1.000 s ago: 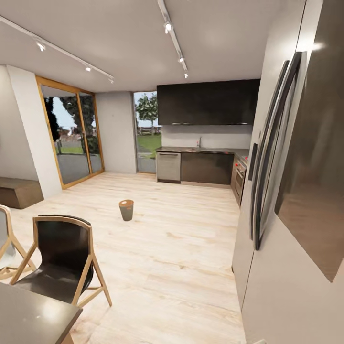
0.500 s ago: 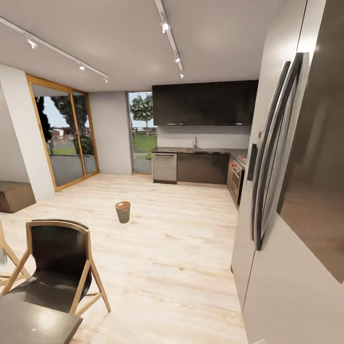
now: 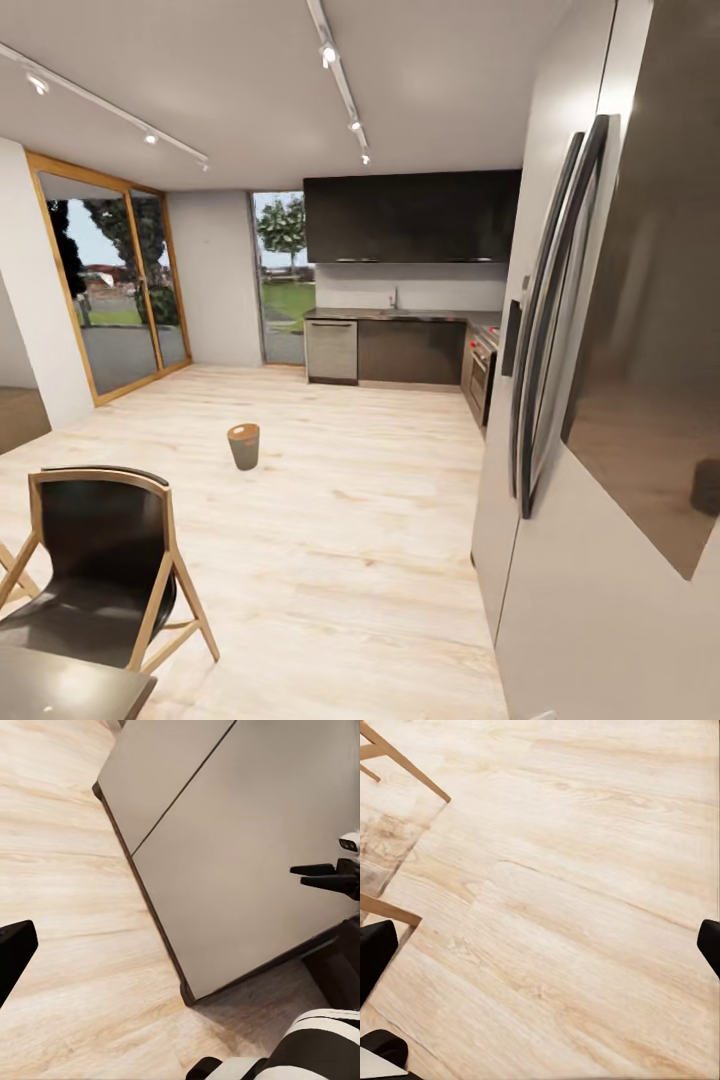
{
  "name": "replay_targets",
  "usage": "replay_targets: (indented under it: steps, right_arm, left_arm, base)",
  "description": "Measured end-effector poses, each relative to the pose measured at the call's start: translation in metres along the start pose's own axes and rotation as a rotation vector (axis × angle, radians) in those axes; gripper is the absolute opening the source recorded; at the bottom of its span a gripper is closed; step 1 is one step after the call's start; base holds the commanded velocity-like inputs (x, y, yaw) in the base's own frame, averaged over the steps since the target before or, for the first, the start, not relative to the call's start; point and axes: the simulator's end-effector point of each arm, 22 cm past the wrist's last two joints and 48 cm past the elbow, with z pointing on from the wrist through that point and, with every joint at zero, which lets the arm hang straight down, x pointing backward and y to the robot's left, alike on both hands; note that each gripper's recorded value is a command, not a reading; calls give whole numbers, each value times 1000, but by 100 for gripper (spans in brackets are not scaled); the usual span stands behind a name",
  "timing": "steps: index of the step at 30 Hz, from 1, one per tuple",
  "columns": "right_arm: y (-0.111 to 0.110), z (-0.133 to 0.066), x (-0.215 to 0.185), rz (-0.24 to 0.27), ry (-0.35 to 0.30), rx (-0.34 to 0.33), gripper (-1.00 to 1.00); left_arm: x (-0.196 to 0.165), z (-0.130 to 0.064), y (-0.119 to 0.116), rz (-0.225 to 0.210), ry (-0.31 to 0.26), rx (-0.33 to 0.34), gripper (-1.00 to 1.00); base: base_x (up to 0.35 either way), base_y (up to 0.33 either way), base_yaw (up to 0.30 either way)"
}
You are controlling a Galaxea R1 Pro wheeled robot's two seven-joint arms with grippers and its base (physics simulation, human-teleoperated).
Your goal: Put the three can of soda from the living room inside the tash can in the kitchen.
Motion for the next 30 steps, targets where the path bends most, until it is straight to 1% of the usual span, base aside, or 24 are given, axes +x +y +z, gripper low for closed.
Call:
replay_targets:
  steps: [16,21,30]
  right_arm:
    - [0,0,0,0,0,0,100]
    - [0,0,0,0,0,1,100]
    - [0,0,0,0,0,1,100]
  left_arm:
    - [0,0,0,0,0,0,100]
    - [0,0,0,-1,1,0,100]
    - [1,0,0,-2,2,1,100]
  base:
    - [0,0,-244]
    - [96,23,-66]
    - [291,88,-7]
